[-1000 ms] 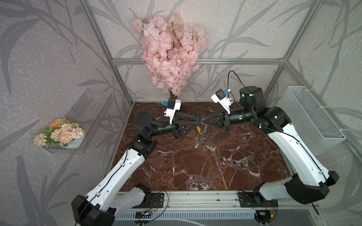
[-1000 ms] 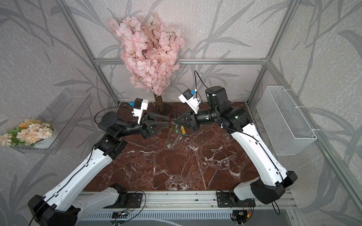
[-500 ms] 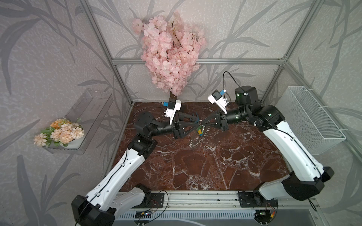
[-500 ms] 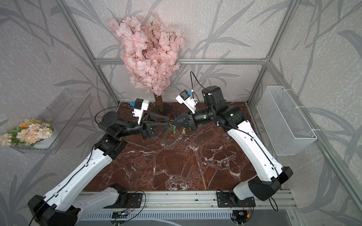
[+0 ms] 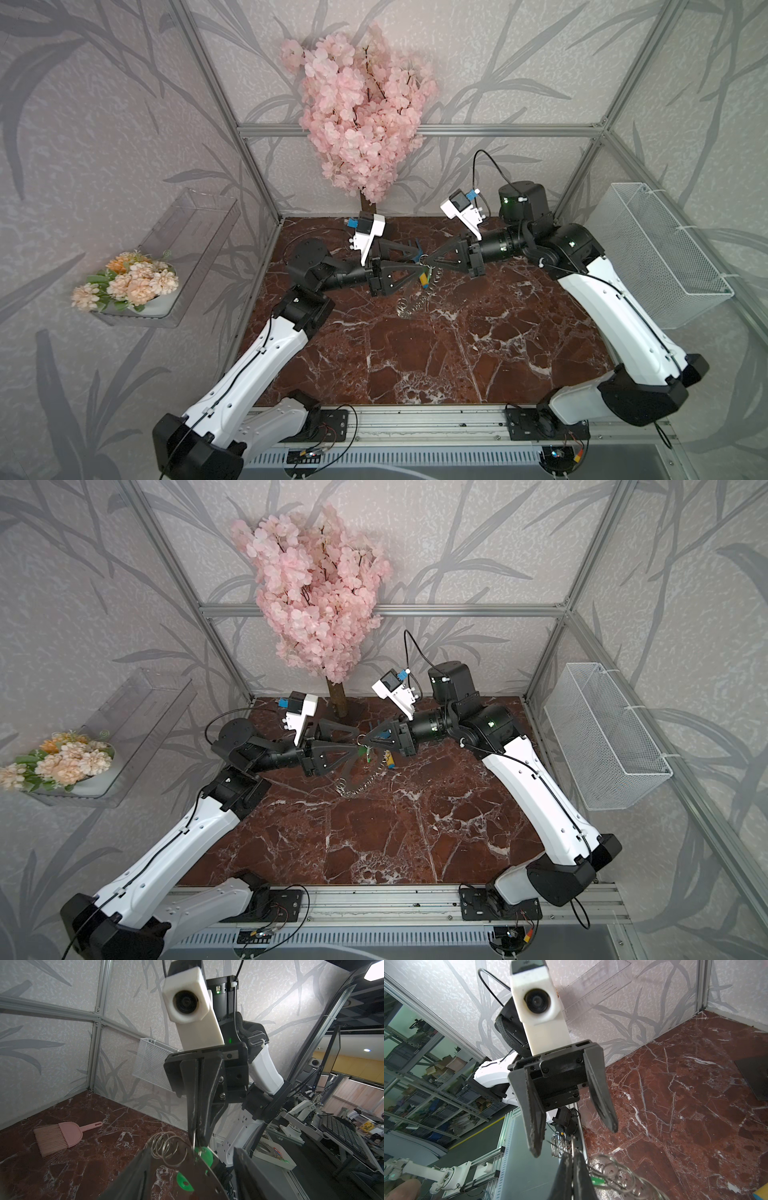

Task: Attach keys to a key ring
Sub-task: Adjust the key on the keyring.

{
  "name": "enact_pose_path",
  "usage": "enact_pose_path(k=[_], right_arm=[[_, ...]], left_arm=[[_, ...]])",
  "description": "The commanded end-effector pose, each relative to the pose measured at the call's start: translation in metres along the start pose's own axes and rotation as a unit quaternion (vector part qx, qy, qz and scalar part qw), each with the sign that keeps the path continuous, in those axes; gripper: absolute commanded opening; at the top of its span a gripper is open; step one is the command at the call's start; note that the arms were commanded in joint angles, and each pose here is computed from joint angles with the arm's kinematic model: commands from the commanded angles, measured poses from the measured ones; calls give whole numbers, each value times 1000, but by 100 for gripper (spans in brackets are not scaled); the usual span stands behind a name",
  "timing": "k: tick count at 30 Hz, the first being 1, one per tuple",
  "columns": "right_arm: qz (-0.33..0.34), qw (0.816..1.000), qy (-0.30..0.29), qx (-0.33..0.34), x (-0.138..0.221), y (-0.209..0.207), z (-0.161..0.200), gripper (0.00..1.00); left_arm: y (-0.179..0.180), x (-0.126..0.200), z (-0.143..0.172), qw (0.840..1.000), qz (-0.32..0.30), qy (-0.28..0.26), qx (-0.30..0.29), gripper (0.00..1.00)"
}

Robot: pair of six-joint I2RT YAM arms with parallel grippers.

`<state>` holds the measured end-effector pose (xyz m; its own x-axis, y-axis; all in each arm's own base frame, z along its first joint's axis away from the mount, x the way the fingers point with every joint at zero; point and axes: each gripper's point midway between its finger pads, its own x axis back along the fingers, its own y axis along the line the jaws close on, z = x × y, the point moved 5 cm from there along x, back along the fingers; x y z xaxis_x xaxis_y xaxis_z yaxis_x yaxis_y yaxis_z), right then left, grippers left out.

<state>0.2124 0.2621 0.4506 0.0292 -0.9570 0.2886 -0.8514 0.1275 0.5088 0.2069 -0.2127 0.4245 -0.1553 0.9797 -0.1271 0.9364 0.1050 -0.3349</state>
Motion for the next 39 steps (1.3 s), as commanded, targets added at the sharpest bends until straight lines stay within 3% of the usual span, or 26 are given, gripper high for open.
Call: enact_pose_path(k=[1,4,10,16,30,35,39], right_arm=[[-20,999,-19,30,2,12,-12,0],[-23,999,-19,32,0,14,-12,0],[-29,999,-10,32,-2,17,-9,0],[-30,999,1,33,-5,19,-6,0],[-32,999,8,37,-9,20,-5,0],[-31,999,7,37,-9,20,-6,0],[-34,999,4,37,-10,21,-7,0]], left_arm=[[-10,5,-8,1000,3,-21,-23,65],[-12,7,-9,999,0,-27,-28,60],[-16,8,-12,999,8,-30,-28,41],[-13,4,-9,999,20,-20,-16,38],[-12,2,-8,1000,26,-13,-10,17],[-11,1,-7,1000,27,-11,-8,14],[-11,2,-7,1000,25,-12,-7,3]])
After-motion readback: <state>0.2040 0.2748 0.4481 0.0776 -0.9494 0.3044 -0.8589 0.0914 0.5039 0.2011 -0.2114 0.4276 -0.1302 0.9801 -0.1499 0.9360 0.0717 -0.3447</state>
